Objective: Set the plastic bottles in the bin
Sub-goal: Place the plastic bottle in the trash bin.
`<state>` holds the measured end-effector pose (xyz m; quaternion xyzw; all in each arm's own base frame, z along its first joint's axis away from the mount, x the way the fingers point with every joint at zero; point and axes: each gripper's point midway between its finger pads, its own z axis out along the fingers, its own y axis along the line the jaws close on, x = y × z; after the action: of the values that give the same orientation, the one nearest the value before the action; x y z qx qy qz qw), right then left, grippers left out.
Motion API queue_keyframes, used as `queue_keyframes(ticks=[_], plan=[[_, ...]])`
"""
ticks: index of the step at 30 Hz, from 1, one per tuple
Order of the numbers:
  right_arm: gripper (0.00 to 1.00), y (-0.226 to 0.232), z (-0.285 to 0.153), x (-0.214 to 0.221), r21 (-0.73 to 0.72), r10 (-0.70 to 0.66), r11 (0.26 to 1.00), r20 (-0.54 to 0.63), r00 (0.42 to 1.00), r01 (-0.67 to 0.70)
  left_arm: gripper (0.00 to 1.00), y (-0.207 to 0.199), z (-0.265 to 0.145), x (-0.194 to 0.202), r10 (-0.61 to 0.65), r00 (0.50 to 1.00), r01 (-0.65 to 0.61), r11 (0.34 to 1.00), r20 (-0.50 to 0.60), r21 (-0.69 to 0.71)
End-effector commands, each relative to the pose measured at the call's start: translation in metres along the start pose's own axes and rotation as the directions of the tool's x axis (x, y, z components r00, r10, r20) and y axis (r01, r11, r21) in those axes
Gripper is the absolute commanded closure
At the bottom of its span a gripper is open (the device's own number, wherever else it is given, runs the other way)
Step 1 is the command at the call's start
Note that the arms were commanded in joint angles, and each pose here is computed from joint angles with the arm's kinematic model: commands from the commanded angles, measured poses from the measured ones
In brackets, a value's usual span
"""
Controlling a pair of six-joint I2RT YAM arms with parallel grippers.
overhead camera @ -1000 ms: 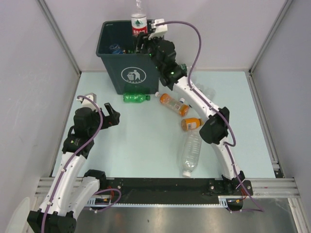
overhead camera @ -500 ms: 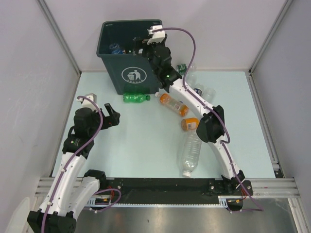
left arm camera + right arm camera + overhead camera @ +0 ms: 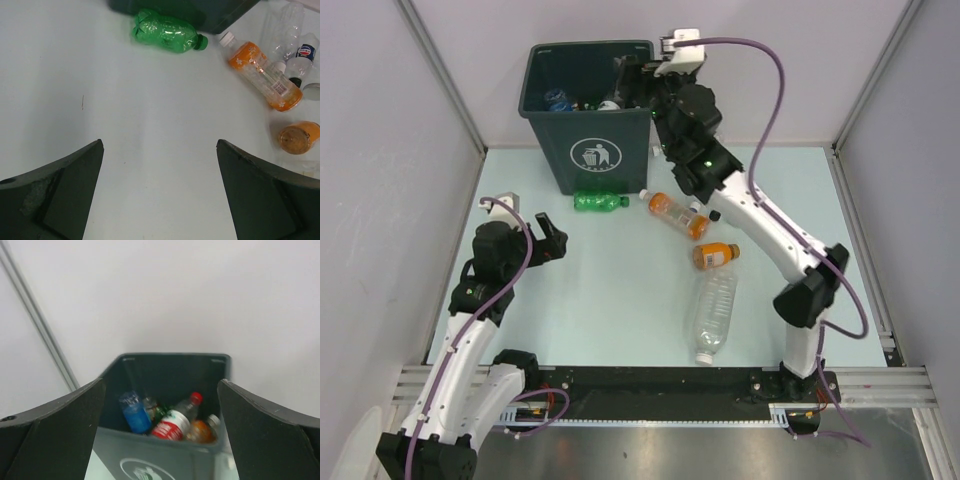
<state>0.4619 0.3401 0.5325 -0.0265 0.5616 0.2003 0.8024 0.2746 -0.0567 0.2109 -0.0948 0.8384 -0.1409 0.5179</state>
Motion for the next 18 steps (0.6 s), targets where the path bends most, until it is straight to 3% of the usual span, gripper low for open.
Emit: queue_keyframes(ticks=[1,2,4,5,11,18], plan=[[0.00,-0.043,-0.042,-0.028,0.151,0.036,0.988,-0.057,0.998,-0.027,0.00,-0.006,0.001,-0.002,0.005,1.000,-0.005,0.999,-0.003,0.034],[0.00,-0.050,-0.052,-0.009,0.165,0.018,0.986,-0.109,0.994,0.000,0.00,-0.007,0.001,-0.002,0.007,1.000,-0.007,0.999,-0.004,0.041],[0.00,-0.064,-0.075,-0.023,0.199,0.033,0.980,-0.120,0.992,-0.009,0.00,-0.012,0.001,-0.003,0.020,1.000,-0.020,0.997,0.002,0.073],[0.00,-0.073,-0.089,0.001,0.215,0.005,0.976,-0.191,0.982,0.036,0.00,-0.017,0.000,-0.003,0.022,1.000,-0.022,0.995,-0.001,0.102],[0.00,-0.124,-0.157,0.008,0.324,0.043,0.945,-0.272,0.961,0.050,0.00,-0.049,-0.006,0.003,0.040,0.998,-0.026,0.962,-0.045,0.273],[0.00,-0.184,-0.220,0.059,0.442,0.101,0.884,-0.503,0.859,0.155,0.00,-0.080,-0.011,0.017,0.060,0.995,-0.025,0.932,-0.086,0.363]])
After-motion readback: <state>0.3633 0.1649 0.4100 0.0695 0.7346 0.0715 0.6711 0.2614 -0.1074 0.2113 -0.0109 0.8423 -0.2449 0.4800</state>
